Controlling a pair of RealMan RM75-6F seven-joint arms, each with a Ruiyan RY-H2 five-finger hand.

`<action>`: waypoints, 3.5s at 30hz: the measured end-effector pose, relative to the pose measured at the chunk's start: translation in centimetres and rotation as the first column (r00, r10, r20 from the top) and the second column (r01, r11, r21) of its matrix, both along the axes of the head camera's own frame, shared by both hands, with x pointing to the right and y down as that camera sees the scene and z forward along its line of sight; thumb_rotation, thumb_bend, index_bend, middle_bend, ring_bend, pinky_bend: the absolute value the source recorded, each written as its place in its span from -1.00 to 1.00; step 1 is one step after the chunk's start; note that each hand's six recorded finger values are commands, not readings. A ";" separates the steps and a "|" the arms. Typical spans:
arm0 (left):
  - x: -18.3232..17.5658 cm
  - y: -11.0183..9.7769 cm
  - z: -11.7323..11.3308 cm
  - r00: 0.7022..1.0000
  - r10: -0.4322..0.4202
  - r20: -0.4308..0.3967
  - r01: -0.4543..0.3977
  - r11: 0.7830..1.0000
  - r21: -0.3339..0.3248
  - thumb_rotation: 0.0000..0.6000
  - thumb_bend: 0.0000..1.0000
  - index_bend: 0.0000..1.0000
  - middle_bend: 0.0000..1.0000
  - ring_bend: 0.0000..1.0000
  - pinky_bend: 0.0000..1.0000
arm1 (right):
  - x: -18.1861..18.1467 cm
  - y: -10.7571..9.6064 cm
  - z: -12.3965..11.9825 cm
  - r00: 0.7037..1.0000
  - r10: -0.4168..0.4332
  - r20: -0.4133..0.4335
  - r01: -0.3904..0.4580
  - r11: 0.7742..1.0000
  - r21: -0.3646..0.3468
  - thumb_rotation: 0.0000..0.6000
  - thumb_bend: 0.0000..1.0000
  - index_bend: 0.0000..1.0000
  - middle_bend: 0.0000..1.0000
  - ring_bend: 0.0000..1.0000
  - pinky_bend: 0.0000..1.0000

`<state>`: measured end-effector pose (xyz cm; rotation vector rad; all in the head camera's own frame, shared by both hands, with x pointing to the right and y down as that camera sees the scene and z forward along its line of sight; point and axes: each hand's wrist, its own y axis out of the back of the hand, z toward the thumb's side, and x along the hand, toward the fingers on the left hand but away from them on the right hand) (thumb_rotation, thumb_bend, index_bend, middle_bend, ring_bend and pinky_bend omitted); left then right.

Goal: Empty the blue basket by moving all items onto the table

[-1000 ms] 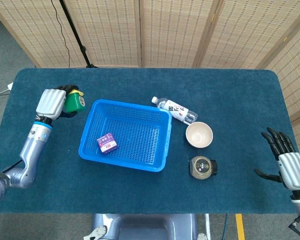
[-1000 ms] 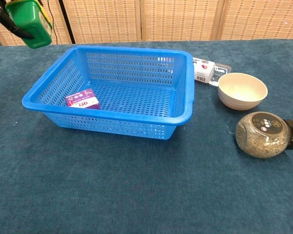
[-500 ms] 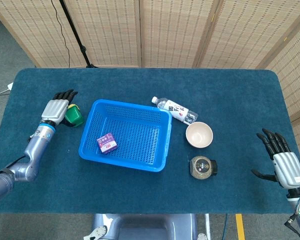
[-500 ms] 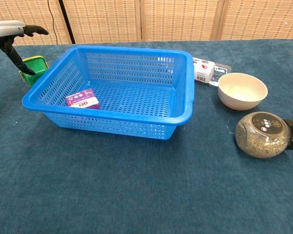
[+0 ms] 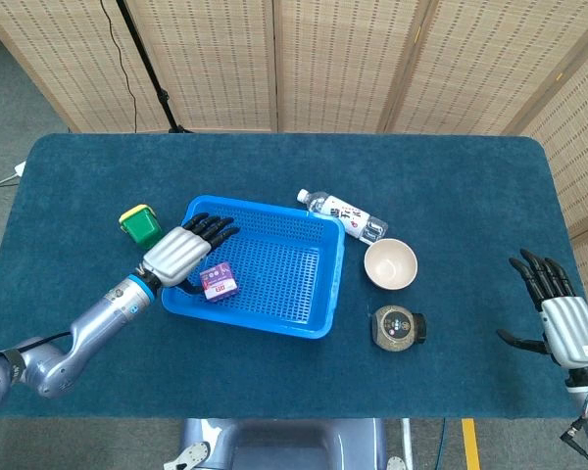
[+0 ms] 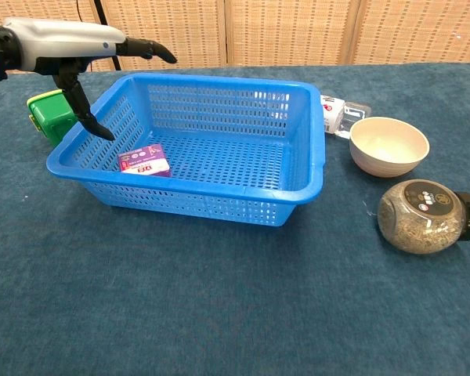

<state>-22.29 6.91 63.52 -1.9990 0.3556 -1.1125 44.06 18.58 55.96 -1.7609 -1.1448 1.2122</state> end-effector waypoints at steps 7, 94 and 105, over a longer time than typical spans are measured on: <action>1.8 0.8 0.8 0.995 0.071 0.076 -0.071 0.997 -0.002 1.00 -0.85 -1.00 -1.00 -1.00 -1.00 | 0.3 -0.2 0.2 1.000 0.012 0.001 -0.012 1.000 -0.010 1.00 -1.00 -1.00 -1.00 -1.00 -1.00; -19.2 9.9 0.1 0.906 -0.424 0.015 0.423 0.905 0.039 1.00 -0.72 -1.00 -1.00 -1.00 -1.00 | -1.0 0.7 -2.1 0.997 -0.053 0.057 0.053 0.999 0.012 1.00 -1.00 -1.00 -1.00 -1.00 -1.00; -23.6 13.0 -6.3 0.821 -0.571 -0.019 0.551 0.782 0.292 1.00 -0.72 -1.00 -1.00 -1.00 -1.00 | -0.4 0.8 -3.0 0.982 -0.068 -0.174 0.090 0.988 0.123 1.00 -1.00 -1.00 -1.00 -1.00 -1.00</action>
